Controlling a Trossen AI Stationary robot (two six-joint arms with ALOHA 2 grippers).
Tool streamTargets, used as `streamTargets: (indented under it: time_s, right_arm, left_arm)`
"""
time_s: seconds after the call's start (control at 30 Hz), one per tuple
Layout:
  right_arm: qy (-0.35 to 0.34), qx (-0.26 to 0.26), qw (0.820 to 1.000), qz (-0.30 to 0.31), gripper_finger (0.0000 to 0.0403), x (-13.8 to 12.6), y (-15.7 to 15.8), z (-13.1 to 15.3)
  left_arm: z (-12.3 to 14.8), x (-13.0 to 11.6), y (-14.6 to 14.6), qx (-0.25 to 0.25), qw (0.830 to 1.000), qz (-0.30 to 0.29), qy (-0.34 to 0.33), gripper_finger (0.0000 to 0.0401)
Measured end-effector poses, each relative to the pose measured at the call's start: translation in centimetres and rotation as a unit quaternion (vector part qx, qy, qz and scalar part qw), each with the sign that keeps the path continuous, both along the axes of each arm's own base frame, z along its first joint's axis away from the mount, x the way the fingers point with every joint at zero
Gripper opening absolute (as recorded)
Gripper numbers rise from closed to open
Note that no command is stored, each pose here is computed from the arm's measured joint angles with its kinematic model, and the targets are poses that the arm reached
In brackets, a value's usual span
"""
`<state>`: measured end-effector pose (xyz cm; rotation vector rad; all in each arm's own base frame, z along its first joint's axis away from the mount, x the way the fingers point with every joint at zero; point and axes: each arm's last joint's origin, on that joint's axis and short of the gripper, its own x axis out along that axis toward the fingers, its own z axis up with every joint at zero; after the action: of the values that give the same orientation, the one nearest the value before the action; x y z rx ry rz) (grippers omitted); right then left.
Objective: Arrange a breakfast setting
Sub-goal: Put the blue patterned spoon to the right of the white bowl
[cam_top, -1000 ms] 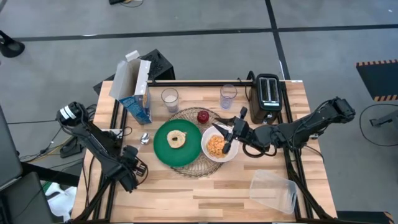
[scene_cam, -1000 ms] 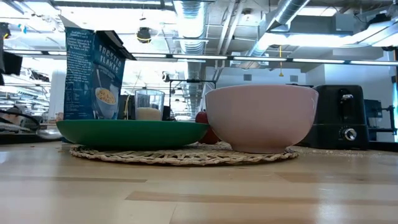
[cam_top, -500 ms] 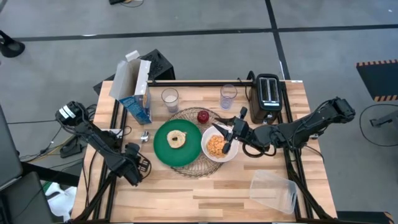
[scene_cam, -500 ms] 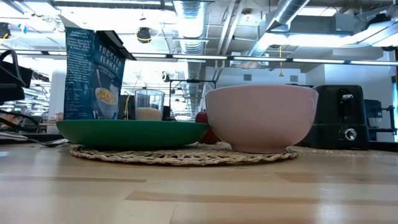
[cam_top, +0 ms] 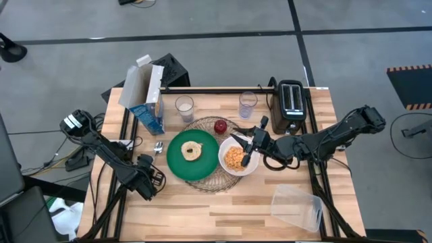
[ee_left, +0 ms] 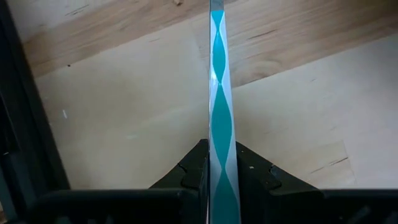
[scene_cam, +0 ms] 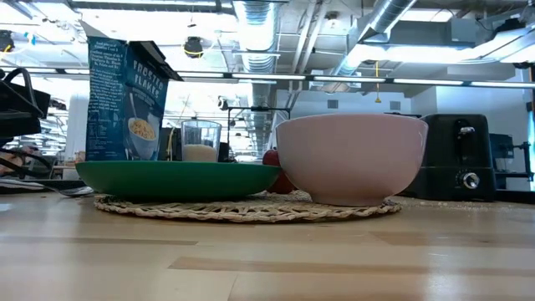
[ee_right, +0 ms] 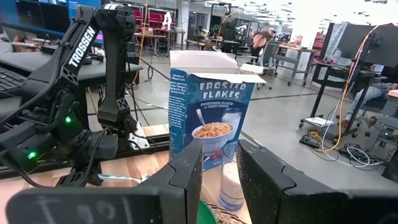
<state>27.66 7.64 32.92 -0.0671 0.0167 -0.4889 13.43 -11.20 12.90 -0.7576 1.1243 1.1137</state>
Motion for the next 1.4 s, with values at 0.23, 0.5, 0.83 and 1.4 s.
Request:
streamTargets:
  time_s: [0.23,0.5,0.83,1.4]
  right_arm:
    - [0.0,0.0,1.0,0.0,0.0127,0.0,0.0,0.0]
    - [0.001,0.003,1.0,0.0,0.0127,0.0,0.0,-0.1]
    - [0.002,0.003,1.0,0.0,0.0127,0.0,0.0,-0.1]
    - [0.001,0.005,1.0,0.0,0.0127,0.0,0.0,-0.1]
  left_arm:
    - [0.4,1.0,0.0,-0.009,1.0,-0.008,-0.011,0.0045]
    - [0.5,2.1,0.8,-0.015,1.0,-0.017,-0.012,0.0045]
    - [0.5,2.5,1.5,-0.001,1.0,-0.024,-0.016,0.0046]
    - [0.5,2.6,1.3,-0.013,0.999,-0.045,-0.012,0.0166]
